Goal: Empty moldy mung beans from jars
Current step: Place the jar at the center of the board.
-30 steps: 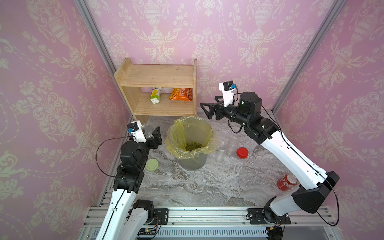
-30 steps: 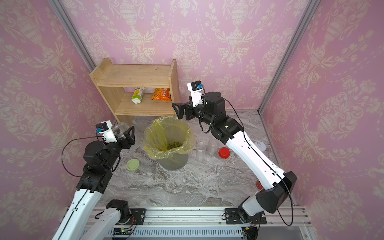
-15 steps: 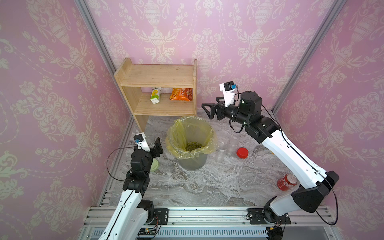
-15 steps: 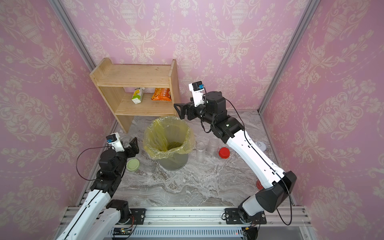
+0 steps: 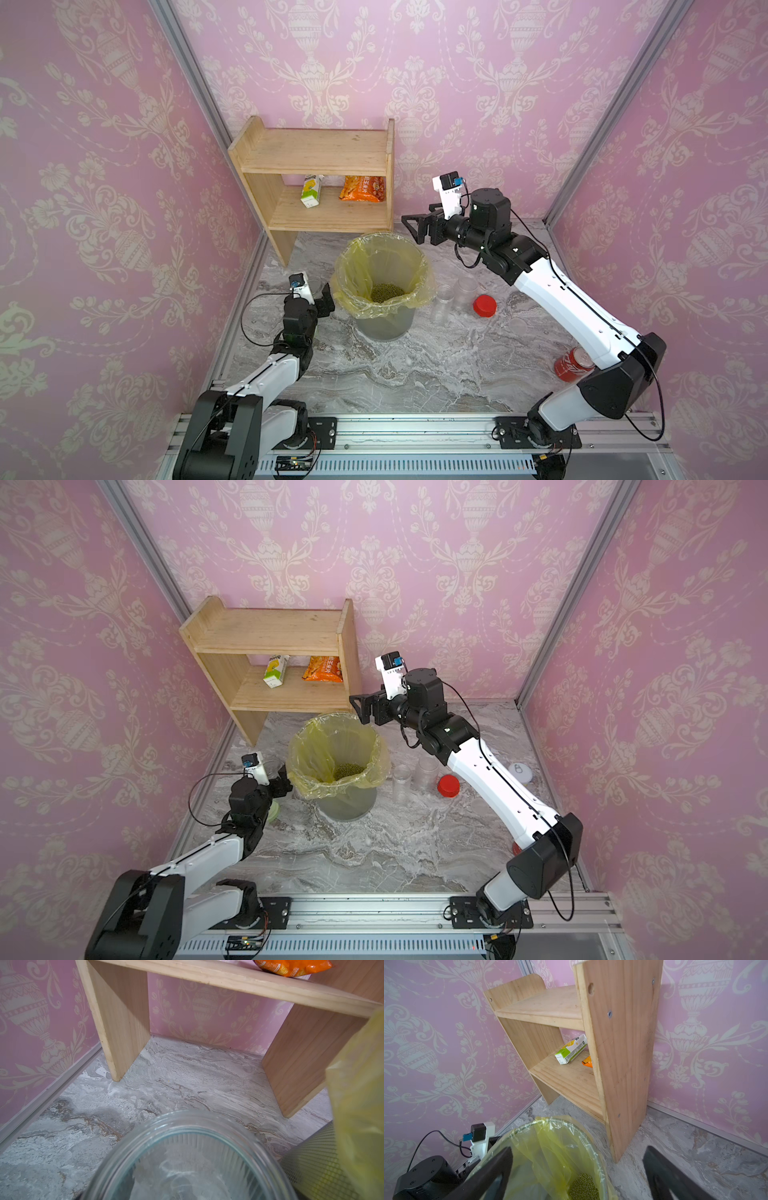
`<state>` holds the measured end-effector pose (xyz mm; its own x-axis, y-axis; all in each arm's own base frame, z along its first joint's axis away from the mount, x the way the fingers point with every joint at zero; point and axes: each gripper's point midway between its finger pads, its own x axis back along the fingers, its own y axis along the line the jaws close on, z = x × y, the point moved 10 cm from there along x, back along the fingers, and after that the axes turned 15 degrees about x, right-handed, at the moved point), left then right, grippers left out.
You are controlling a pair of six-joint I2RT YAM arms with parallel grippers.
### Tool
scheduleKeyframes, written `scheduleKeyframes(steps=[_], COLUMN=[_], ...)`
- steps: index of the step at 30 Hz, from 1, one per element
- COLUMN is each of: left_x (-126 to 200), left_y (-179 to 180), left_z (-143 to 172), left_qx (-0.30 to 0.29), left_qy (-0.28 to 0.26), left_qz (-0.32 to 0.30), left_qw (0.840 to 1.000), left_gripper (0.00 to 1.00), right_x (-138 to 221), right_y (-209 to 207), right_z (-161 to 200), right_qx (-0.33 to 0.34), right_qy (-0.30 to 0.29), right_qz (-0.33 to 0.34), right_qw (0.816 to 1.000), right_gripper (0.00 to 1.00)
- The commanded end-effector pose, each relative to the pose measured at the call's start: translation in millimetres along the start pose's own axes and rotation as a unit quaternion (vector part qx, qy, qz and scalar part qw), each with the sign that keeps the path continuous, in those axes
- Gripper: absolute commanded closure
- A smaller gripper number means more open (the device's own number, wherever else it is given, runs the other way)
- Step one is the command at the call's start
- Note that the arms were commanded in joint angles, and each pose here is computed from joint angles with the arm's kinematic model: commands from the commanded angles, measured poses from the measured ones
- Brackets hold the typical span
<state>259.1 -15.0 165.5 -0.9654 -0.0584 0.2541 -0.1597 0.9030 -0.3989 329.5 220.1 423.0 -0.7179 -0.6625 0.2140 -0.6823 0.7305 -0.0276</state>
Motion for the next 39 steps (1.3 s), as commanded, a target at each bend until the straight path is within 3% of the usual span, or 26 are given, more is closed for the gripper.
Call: scheduleKeyframes(steps=[1, 19, 21, 26, 39], left_x=[-6.8, -41.8, -42.3, -43.5, -43.4], left_y=[-9.1, 1.1, 1.6, 4.4, 7.3], left_z=[-24.3, -1.5, -1.0, 1.3, 2.7], left_qx=[-0.017, -0.058, -0.059, -0.061, -0.063], left_qy=[-0.098, -0.134, -0.133, -0.132, -0.133], left_qz=[0.020, 0.012, 0.010, -0.005, -0.019], left_qw=[0.995, 0.989, 0.989, 0.989, 0.989], left_gripper=[0.39, 0.29, 0.25, 0.01, 0.01], right_x=[-5.9, 0.1, 1.4, 2.7, -5.1], right_y=[-3.7, -7.2, -7.3, -9.9, -11.9], right_z=[3.7, 31.0, 33.1, 35.4, 42.0], right_qx=[0.021, 0.030, 0.029, 0.026, 0.019], right_qy=[-0.008, 0.015, 0.018, 0.018, 0.030], right_qz=[0.002, 0.035, 0.038, 0.049, 0.050], right_qw=[1.000, 0.999, 0.999, 0.998, 0.998], right_gripper=[0.00, 0.00, 0.00, 0.00, 0.00])
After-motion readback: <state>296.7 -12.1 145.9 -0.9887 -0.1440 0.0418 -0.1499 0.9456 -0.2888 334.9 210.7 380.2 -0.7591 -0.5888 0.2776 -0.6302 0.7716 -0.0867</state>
